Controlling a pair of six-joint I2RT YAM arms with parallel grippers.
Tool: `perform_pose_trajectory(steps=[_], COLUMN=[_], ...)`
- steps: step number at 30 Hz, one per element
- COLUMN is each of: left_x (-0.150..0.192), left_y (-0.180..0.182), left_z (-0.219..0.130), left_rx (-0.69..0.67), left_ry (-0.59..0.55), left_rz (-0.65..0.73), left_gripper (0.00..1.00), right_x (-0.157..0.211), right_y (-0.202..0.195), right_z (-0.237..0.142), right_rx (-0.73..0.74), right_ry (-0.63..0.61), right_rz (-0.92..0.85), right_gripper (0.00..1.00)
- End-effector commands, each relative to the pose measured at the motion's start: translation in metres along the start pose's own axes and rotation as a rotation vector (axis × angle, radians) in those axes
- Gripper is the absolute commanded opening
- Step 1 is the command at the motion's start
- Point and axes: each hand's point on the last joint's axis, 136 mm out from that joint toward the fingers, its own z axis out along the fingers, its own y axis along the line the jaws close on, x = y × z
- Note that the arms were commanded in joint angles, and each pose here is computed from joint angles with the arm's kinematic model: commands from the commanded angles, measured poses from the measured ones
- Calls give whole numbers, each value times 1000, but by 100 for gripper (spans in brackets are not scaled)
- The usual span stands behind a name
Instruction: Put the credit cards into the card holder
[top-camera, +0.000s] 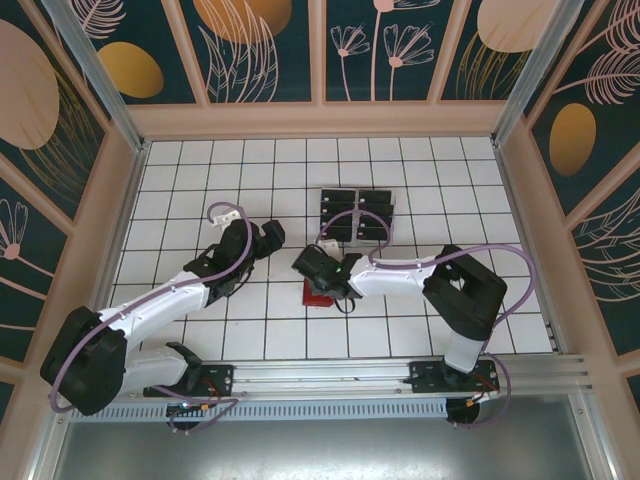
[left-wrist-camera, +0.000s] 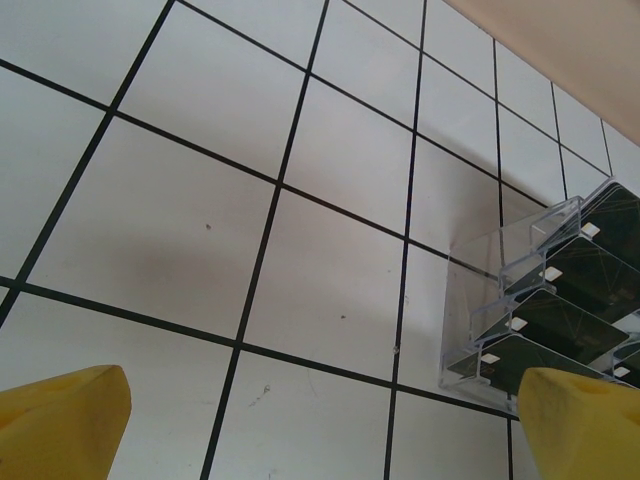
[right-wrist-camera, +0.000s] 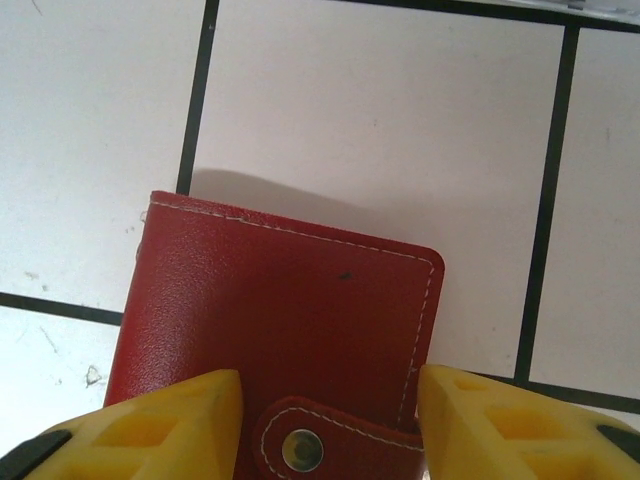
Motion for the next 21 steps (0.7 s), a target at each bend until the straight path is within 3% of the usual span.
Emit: perform_pose_trajectory(steps=[1, 13, 21], left_x=[4, 4, 4], left_y=[5, 2, 0], left_z=[3, 4, 6], left_rx=[-14, -13, -15], left_ry=[11, 18, 22], left_rz=[6, 12, 17], left_gripper=[99, 99, 99], right_x=[-6, -8, 5], right_y=[-5, -1, -5], right_z=[-9, -22, -9], right_rx=[36, 53, 61], right_ry=[-29, -53, -31], right_rz=[-3, -30, -36], right_gripper=[51, 53, 52])
